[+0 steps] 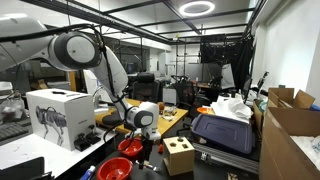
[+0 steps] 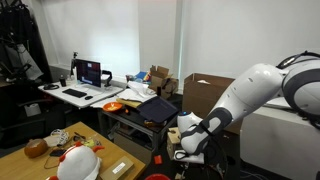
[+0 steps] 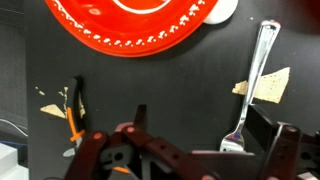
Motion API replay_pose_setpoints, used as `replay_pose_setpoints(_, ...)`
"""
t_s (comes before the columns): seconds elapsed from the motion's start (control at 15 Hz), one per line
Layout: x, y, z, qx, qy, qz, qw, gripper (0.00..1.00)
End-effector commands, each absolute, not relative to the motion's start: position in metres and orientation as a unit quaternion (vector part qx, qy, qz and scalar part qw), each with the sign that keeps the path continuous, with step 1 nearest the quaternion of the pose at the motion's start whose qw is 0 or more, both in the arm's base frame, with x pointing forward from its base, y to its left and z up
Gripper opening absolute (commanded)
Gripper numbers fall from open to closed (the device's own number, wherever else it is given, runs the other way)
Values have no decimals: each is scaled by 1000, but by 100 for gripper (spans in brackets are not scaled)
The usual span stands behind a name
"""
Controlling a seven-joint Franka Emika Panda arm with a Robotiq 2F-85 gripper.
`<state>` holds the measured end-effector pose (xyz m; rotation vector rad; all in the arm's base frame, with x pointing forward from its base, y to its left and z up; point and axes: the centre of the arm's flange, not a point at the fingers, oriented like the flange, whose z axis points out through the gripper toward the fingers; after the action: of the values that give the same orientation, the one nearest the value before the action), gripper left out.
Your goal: Put the fork from the table in the orange bowl farthest from you
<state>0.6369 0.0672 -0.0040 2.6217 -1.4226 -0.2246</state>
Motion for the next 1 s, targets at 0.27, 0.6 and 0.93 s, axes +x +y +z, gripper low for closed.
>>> replay_pose_setpoints(0.27, 652, 56, -8, 888, -449, -97, -25, 100)
replay_pose_setpoints(0.6, 655, 63, -20, 887, -450, -99, -33, 100)
replay_pose_setpoints(0.93, 660, 69, -40, 887, -450, -97, -28, 100)
